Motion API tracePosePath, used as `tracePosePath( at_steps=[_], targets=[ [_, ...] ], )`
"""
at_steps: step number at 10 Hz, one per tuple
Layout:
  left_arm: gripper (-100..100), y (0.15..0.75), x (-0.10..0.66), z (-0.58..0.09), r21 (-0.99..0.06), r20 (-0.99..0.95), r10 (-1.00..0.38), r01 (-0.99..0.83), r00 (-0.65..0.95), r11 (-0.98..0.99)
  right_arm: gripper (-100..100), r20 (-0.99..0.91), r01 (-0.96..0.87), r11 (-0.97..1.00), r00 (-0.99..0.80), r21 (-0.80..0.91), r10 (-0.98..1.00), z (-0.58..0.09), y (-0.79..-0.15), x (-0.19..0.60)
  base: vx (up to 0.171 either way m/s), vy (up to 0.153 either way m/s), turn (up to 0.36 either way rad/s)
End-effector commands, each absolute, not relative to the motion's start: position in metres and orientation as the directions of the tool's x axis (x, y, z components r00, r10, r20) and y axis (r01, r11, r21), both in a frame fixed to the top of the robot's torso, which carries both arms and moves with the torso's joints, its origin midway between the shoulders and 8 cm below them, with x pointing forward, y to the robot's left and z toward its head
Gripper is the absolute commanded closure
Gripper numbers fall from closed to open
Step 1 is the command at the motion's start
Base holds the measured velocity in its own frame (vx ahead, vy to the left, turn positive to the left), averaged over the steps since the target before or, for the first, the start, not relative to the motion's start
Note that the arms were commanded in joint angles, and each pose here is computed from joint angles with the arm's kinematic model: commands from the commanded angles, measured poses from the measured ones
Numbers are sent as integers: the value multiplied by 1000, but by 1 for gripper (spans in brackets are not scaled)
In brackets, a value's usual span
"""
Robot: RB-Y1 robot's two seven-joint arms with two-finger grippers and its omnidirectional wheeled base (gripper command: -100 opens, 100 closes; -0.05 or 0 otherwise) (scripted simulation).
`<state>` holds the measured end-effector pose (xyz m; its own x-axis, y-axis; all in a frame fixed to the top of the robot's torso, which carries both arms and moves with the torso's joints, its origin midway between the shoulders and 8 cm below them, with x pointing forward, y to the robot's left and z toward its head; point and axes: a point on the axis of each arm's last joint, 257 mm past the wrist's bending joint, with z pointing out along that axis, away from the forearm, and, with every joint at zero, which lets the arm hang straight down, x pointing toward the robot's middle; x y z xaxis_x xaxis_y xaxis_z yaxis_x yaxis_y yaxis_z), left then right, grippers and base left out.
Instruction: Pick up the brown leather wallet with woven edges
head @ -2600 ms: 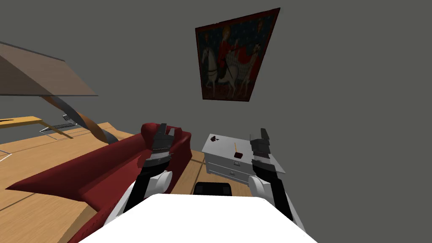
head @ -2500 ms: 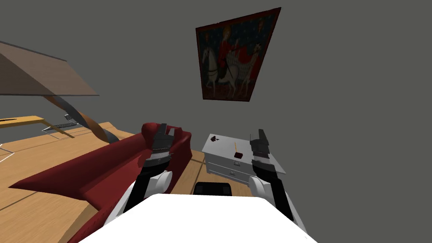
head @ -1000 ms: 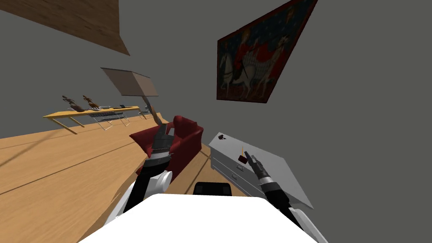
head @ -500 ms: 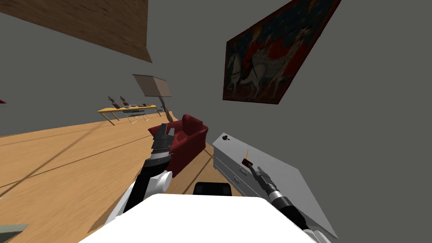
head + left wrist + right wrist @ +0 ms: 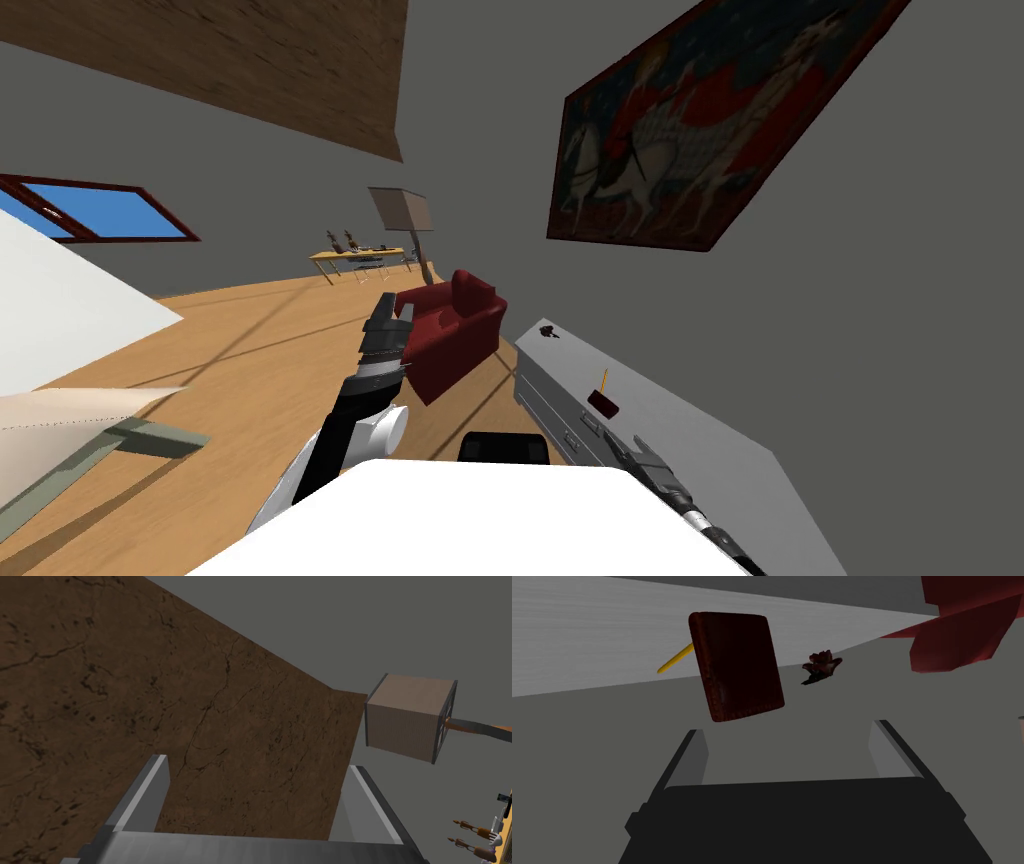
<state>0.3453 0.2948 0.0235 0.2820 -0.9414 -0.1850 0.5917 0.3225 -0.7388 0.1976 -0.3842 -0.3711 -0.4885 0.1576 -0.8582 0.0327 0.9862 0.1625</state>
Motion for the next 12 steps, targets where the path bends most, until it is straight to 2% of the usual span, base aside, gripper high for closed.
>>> tracePosePath(
  at_steps=[1, 5, 12],
  targets=[
    [0, 295, 345, 24, -739, -185, -941, 592, 282, 322, -100, -806, 8, 997, -587, 77, 67, -396, -402, 157, 36, 0, 410],
    [0, 295, 345, 23, -739, -185, -941, 592, 282, 323, -100, -671, -75, 996, -737, -42, -84, -427, -434, 77, 54, 17, 287],
    [0, 295, 345, 23, -739, -185, -941, 591, 282, 323, -100, -384, -233, 967, -887, -108, -256, -438, -477, -64, 90, 22, 231]
  ],
)
